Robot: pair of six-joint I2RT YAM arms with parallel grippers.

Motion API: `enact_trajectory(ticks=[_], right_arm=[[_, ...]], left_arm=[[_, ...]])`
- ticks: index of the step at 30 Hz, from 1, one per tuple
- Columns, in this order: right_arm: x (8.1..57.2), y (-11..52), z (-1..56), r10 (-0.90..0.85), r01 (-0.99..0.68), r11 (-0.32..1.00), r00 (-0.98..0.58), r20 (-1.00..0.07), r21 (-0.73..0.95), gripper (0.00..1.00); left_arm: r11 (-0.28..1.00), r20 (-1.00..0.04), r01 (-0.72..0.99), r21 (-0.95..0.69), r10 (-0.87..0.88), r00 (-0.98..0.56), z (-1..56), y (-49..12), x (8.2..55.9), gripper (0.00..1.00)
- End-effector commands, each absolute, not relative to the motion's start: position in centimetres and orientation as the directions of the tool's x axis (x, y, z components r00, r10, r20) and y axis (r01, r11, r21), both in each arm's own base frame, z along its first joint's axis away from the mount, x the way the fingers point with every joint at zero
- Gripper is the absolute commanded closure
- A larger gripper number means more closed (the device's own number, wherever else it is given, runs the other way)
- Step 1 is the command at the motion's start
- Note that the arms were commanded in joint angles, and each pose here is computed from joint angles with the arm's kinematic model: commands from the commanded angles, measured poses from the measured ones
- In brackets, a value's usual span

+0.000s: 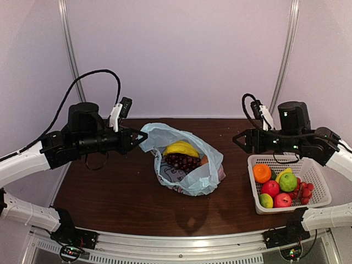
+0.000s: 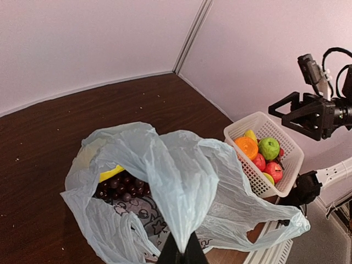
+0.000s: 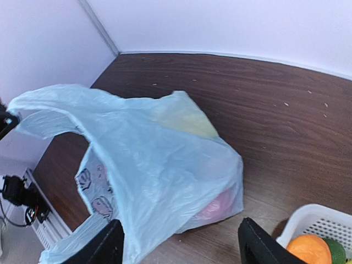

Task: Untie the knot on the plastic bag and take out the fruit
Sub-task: Reach into the gripper in the takeout bag.

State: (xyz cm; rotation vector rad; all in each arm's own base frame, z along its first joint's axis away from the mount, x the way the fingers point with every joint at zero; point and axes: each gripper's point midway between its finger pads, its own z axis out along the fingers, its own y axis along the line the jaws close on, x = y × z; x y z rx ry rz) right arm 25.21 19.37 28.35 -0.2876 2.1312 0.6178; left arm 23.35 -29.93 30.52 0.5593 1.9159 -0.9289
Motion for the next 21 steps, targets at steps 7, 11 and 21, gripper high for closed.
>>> enact_trajectory(ticks=[7,11,21], right_arm=[[19.4,32.0,33.0,-0.127,-0.752,0.623,-0.369,-0.921,0.216,0.4],[18.7,35.9,31.6,-0.226,-0.778,0.609,-0.356,-0.907,0.154,0.43],[20.4,39.6,25.1,-0.437,-0.756,0.654,-0.355,-0.826,-0.02,0.48]], left_arm=[[0.598,-0.878,0.696,-0.397,-0.027,-0.478,30.9,-30.4,23.9,1.0],[0.601,-0.876,0.694,-0.396,-0.021,-0.482,30.8,-30.8,24.2,1.0],[0.599,-0.877,0.689,-0.408,-0.048,-0.478,31.8,-31.0,24.6,1.0]])
